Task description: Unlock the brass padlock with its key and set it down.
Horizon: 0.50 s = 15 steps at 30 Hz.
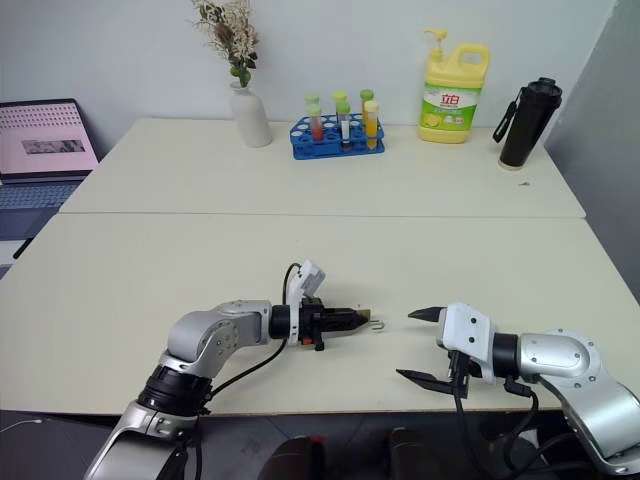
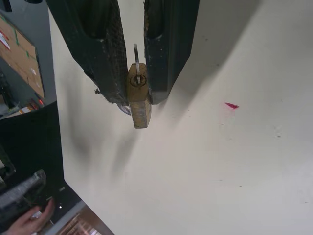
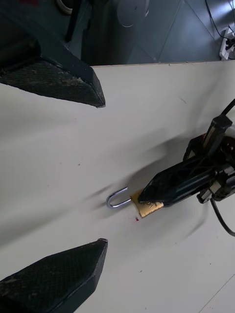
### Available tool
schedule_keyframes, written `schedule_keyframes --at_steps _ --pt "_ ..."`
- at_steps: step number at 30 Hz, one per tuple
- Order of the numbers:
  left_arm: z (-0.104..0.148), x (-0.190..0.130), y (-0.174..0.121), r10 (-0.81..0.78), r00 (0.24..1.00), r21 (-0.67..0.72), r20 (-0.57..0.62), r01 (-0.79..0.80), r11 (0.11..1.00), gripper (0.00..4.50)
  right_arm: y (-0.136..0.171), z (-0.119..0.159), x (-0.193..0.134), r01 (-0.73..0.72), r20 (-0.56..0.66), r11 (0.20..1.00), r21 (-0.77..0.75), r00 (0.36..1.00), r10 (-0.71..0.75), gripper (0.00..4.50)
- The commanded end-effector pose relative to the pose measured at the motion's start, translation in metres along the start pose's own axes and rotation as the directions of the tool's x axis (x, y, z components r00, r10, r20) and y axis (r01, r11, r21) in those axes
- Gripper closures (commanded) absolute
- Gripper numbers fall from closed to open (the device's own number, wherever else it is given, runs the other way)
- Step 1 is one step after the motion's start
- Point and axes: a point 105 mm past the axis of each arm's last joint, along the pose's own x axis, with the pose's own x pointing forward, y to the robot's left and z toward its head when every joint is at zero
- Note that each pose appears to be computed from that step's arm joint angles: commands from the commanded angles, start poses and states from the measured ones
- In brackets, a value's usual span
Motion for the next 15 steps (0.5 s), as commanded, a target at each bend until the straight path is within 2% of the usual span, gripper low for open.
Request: schedule_keyframes --at_steps 1,7,9,15 --pt "0.0023 0.0045 0.0003 0.0 1.0 0.018 -0.004 0.0 1.0 4.33 -0.0043 0.0073 0.0011 0.024 0.019 0.998 -0.054 1.0 -0.023 0.0" --pt "0.0023 0.0096 -0.0008 -0.007 1.0 0.043 -0.017 0.007 0.999 4.33 -0.0101 0.0046 0.0023 0.053 -0.006 0.997 -0.063 0.999 -0.053 0.0" --pt "0.0037 0.0104 0.0015 0.01 1.0 0.055 -0.009 -0.009 0.998 3.58 -0.0113 0.0053 0.0022 0.054 -0.004 0.997 -0.061 0.998 -0.055 0.0" --pt "0.0094 0.008 0.0047 0.038 0.999 0.13 0.005 -0.038 0.991 1.71 -0.0132 0.0066 0.0002 0.055 -0.005 0.997 -0.056 0.998 -0.055 0.0"
